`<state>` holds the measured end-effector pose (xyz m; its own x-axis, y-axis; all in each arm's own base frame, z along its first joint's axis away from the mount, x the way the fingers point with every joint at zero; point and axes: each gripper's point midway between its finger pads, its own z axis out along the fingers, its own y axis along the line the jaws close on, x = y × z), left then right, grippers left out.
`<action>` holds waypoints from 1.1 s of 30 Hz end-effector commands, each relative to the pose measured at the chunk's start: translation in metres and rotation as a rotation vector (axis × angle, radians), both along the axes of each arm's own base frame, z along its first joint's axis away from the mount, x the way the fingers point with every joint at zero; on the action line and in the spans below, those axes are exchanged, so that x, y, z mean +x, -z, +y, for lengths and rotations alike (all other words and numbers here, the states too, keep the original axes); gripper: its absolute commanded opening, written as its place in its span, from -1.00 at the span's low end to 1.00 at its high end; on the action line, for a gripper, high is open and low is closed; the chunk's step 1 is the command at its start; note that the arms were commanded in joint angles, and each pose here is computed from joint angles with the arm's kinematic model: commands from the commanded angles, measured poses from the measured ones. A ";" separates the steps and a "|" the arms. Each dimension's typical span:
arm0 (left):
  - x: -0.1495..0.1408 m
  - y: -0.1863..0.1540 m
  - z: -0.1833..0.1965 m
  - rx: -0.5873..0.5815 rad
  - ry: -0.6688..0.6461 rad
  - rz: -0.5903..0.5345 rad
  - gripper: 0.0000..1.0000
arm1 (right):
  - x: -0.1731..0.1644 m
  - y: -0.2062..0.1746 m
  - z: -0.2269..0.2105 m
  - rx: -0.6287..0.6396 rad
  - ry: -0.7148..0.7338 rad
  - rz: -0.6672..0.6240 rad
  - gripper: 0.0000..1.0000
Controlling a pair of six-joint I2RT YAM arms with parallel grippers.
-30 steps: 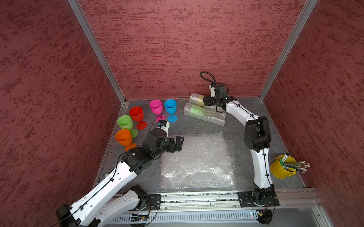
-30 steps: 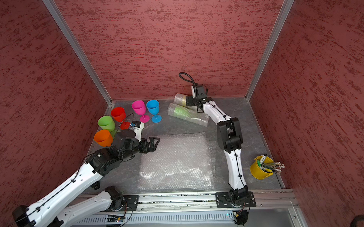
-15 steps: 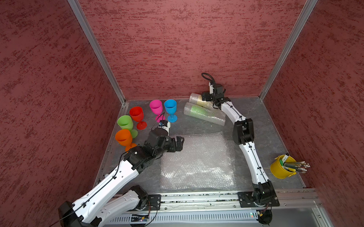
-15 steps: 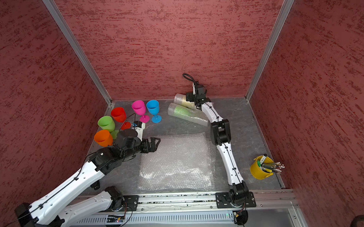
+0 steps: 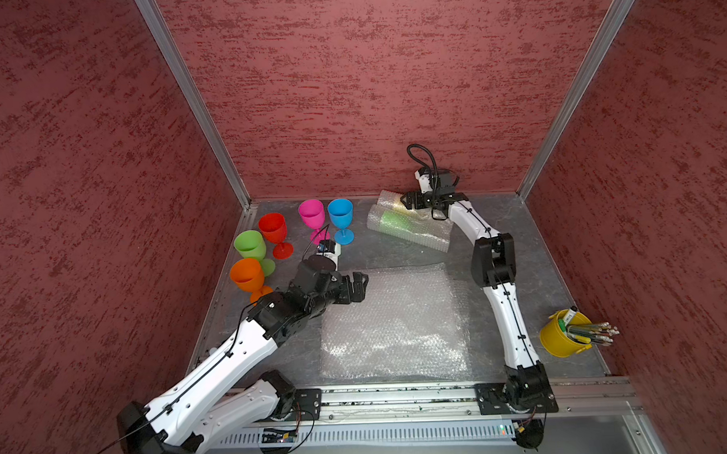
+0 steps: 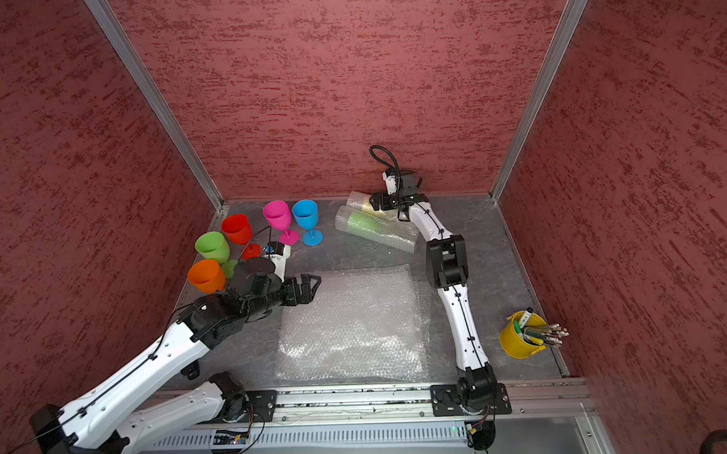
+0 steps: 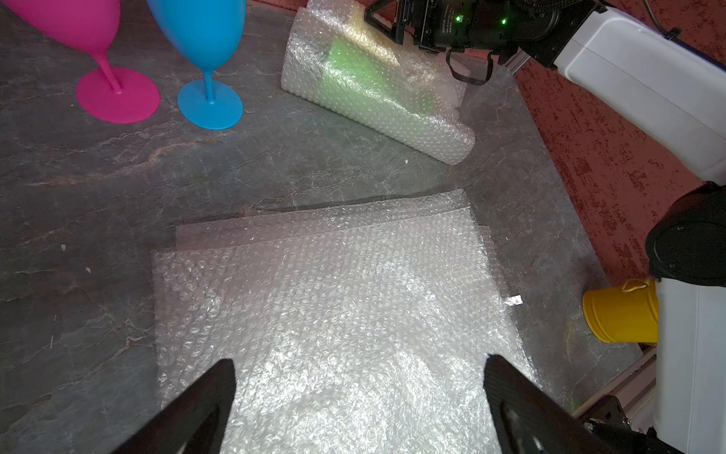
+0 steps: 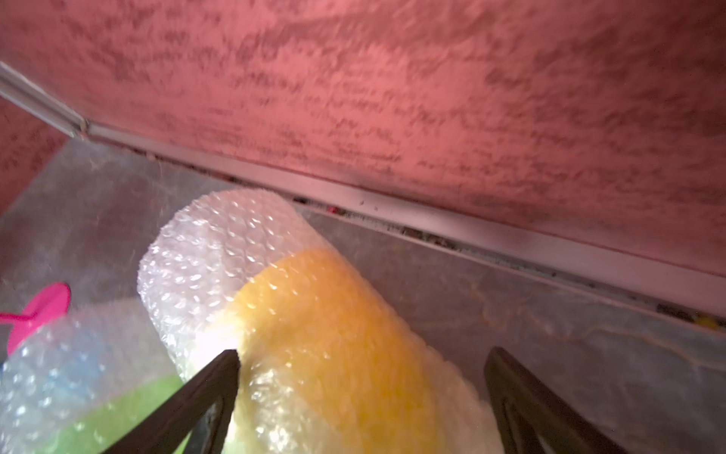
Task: Unpack wine glasses from bubble wrap
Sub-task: Move the bubble wrap to the center of the board.
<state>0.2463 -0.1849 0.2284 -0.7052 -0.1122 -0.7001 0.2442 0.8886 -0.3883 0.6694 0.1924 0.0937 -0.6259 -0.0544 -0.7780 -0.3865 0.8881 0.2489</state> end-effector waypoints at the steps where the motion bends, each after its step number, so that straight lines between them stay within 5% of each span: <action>1: 0.000 -0.008 -0.002 -0.028 0.010 -0.025 0.99 | -0.033 0.061 -0.024 -0.254 0.045 0.163 0.97; 6: -0.001 -0.008 -0.002 -0.027 0.013 -0.027 0.99 | -0.031 0.067 -0.043 -0.376 0.115 0.149 0.98; 15: 0.000 -0.006 -0.003 -0.024 0.011 -0.026 1.00 | -0.058 0.088 -0.025 -0.406 -0.058 0.197 0.97; 21: 0.001 -0.004 -0.005 -0.027 0.017 -0.018 0.99 | -0.049 0.086 -0.036 -0.328 0.036 0.229 0.97; 33: 0.005 -0.001 -0.003 -0.050 -0.001 0.001 0.99 | -0.062 0.070 -0.035 0.069 0.278 0.513 0.97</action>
<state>0.2500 -0.1856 0.2313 -0.7033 -0.1337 -0.6983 0.2447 0.8767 -0.4142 0.6508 0.1675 0.0847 -0.7694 0.1050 -0.6300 -0.1562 0.9255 0.3451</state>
